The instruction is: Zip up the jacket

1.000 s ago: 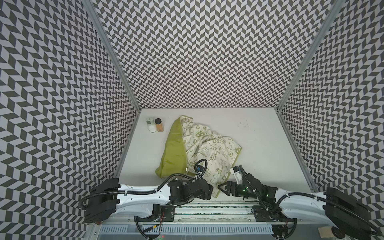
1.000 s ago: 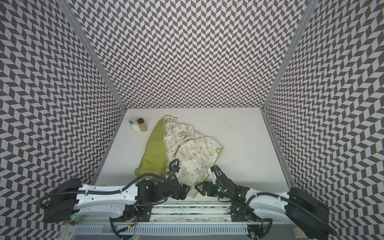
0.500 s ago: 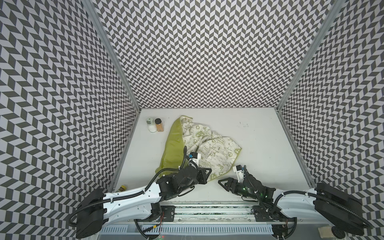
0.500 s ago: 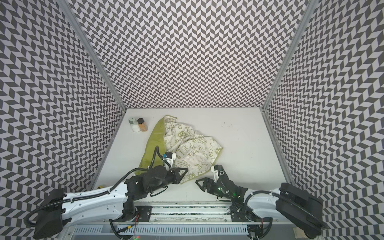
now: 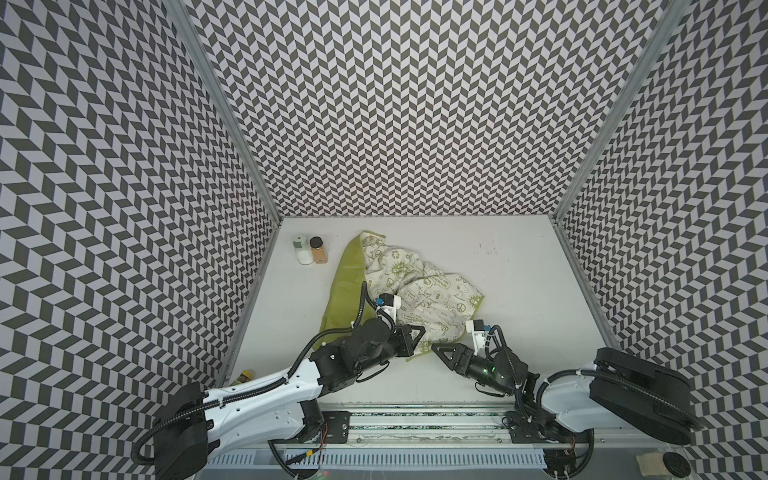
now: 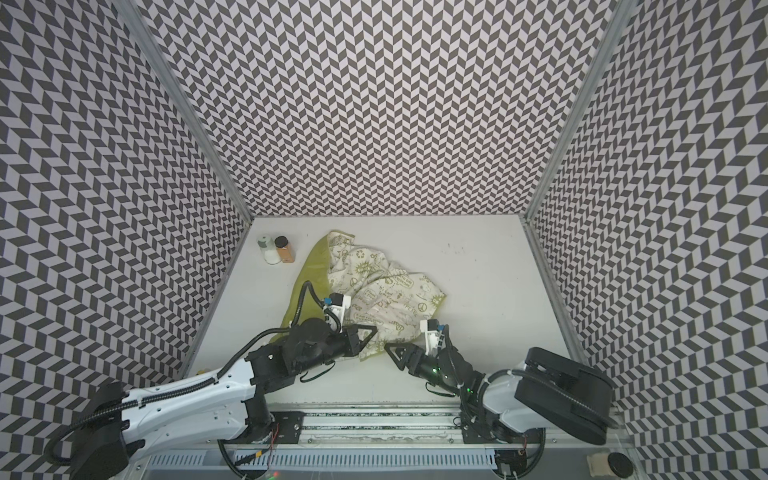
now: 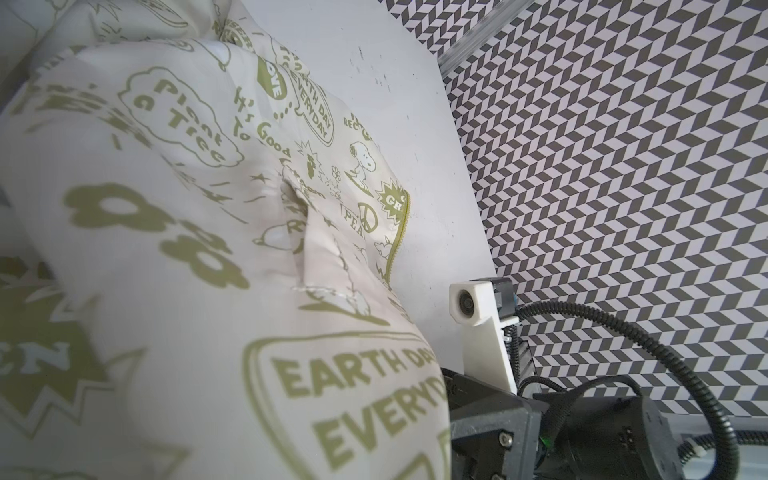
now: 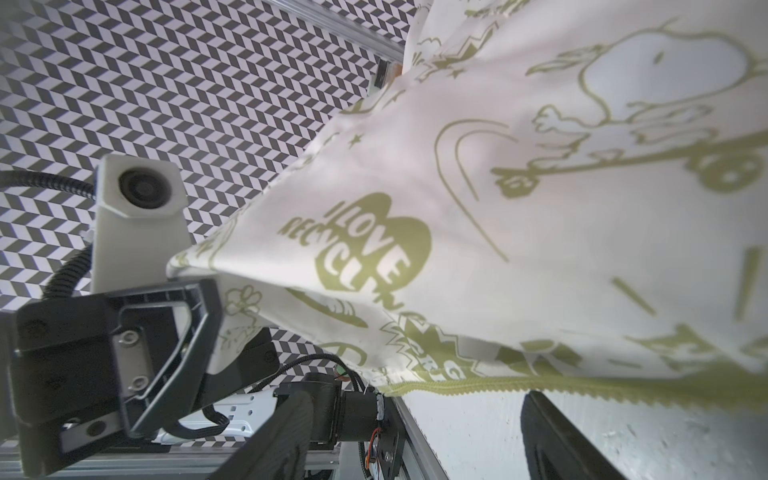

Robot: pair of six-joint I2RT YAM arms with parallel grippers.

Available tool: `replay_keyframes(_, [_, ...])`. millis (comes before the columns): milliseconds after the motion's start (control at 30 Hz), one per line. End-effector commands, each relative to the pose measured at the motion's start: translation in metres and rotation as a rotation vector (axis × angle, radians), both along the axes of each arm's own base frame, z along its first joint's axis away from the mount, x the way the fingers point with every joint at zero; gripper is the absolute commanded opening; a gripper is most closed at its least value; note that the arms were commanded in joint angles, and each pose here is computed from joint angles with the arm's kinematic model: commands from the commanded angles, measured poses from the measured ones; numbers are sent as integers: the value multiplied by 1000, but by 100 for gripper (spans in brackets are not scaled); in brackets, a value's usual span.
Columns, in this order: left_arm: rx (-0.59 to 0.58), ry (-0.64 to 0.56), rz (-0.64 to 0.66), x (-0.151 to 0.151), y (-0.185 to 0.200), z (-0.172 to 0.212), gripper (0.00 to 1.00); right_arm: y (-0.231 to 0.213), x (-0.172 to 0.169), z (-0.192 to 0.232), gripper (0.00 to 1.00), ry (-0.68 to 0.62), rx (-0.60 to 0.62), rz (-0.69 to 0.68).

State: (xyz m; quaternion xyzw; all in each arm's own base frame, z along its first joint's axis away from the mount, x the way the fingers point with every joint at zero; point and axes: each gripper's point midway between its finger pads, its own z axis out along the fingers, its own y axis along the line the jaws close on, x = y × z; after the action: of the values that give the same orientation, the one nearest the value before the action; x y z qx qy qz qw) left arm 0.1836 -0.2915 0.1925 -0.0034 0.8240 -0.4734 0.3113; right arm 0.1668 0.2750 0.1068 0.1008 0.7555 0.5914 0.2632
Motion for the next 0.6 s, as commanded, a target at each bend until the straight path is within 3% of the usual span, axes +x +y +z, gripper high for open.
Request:
replay_keyframes(0, [-78,-19,-15,1,-3,26,0,3,12,31,79,-53,118,-53])
replay_keyframes(167, [-95,-11,-10,5,-1,31,0,12,13,37,80,-62,166,-37])
replay_keyframes(367, [-82,8,-4,8,0,33,0,6,23,55,80,-131,309,-102])
replay_keyframes(567, [-80,41,19,11,13,23,0,20,29,46,78,-135,287,-90])
